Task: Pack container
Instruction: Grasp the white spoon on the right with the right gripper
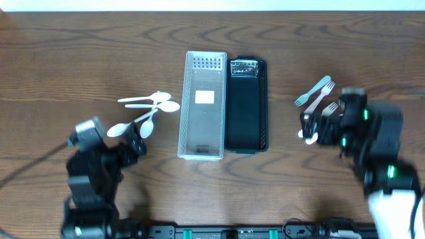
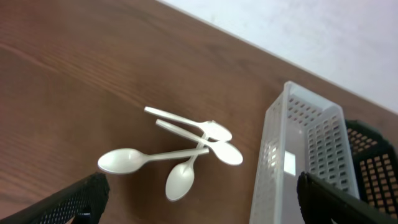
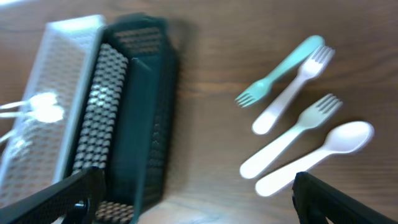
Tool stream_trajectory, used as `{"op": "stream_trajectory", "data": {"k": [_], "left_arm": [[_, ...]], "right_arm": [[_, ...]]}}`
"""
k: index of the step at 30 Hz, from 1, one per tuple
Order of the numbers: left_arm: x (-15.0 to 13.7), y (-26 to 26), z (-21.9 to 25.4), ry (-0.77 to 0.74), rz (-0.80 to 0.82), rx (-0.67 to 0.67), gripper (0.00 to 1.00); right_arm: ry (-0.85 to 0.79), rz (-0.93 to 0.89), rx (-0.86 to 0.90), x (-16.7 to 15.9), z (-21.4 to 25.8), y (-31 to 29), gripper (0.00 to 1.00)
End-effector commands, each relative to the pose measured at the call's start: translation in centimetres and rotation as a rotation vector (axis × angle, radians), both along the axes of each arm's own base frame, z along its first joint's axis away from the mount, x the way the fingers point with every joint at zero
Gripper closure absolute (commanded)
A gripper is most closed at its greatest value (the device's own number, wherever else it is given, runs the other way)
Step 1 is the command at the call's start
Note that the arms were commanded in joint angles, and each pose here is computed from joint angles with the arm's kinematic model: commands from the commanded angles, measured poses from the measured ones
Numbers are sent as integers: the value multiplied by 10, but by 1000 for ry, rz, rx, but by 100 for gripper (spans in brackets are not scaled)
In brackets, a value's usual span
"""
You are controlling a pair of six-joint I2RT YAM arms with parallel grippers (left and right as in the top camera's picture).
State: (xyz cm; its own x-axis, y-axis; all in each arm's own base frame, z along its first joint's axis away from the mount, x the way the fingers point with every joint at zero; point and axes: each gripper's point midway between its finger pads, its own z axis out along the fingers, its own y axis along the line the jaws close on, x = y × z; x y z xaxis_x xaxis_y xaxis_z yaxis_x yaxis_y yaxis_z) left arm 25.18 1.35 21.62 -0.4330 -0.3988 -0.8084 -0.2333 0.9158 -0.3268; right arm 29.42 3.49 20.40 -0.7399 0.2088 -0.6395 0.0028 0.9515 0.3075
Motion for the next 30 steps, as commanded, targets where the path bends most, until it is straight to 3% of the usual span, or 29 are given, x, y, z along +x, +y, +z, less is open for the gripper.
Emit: {"op": "stream_trajectory", "data": {"k": [1,9,19,23,28,30], "left_arm": [[23,1,22,63,0,-13,2],[61,3,-1,317,-8,-16,2],[60,3,-65,570,-8,-32,2],[61,3,-79,618,-9,-35,2],[62,3,-90,657,-9,-38,2],[62,3,-92,662,-9,-38,2]], "right_arm": [[105,-54,-121,32,-2,-21,1],[275,-59,-145,82,-47,-26,1],[561,-569,-57,77,-135,-71,12],[656,-627,-88,63,-159,-84,28],[725,-678,-126,48,-178,-100,37],[743,-690,-128,42,-182,-103,45]]}}
